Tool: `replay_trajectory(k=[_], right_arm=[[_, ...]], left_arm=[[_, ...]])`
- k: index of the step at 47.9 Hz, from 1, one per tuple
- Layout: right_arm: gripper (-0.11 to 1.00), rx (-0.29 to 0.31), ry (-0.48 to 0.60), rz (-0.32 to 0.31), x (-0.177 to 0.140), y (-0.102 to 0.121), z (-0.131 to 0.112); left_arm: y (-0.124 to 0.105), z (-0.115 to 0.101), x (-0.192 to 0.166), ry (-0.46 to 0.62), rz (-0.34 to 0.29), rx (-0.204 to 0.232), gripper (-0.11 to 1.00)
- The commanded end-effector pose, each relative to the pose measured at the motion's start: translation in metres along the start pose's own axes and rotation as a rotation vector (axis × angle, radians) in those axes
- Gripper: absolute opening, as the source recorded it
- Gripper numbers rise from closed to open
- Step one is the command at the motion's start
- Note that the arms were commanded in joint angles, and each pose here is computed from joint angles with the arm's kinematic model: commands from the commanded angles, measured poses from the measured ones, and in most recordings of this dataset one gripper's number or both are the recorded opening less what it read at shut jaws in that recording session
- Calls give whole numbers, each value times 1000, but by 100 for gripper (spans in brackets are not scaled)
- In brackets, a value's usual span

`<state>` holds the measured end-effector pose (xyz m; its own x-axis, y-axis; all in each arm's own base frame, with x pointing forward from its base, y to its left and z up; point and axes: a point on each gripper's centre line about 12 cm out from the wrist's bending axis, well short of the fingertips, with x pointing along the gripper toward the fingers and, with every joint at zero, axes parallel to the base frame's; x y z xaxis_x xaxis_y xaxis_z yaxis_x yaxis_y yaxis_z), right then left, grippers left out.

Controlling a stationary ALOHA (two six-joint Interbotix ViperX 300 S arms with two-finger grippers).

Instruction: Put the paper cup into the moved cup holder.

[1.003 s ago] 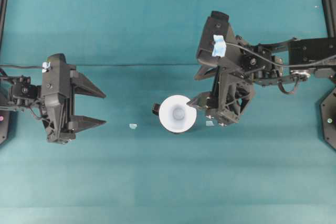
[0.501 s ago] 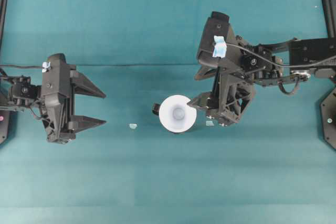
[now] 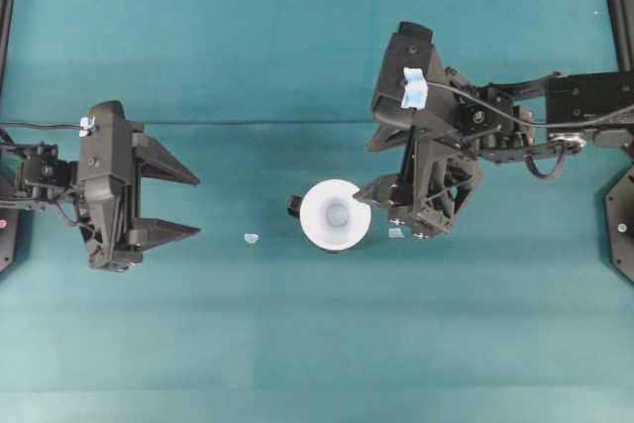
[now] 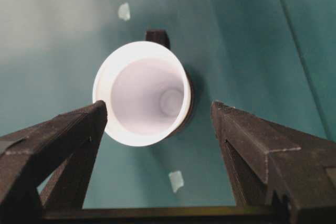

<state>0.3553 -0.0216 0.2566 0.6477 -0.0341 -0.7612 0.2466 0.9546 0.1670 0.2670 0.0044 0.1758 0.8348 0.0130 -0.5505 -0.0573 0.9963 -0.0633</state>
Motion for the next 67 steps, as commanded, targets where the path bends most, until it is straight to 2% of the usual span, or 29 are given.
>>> replay_trajectory(k=[1,27,67], right_arm=[[88,-11,-37,11,-10,3,7],[88,-10,-4,2,-8,1,1],[88,-11,-12,4,-8,2,2]], left_arm=[[-1,6,0,-18,-4,5,81],[-1,7,0,-20,-4,5,81],[-1,7,0,-21,-4,6,81]])
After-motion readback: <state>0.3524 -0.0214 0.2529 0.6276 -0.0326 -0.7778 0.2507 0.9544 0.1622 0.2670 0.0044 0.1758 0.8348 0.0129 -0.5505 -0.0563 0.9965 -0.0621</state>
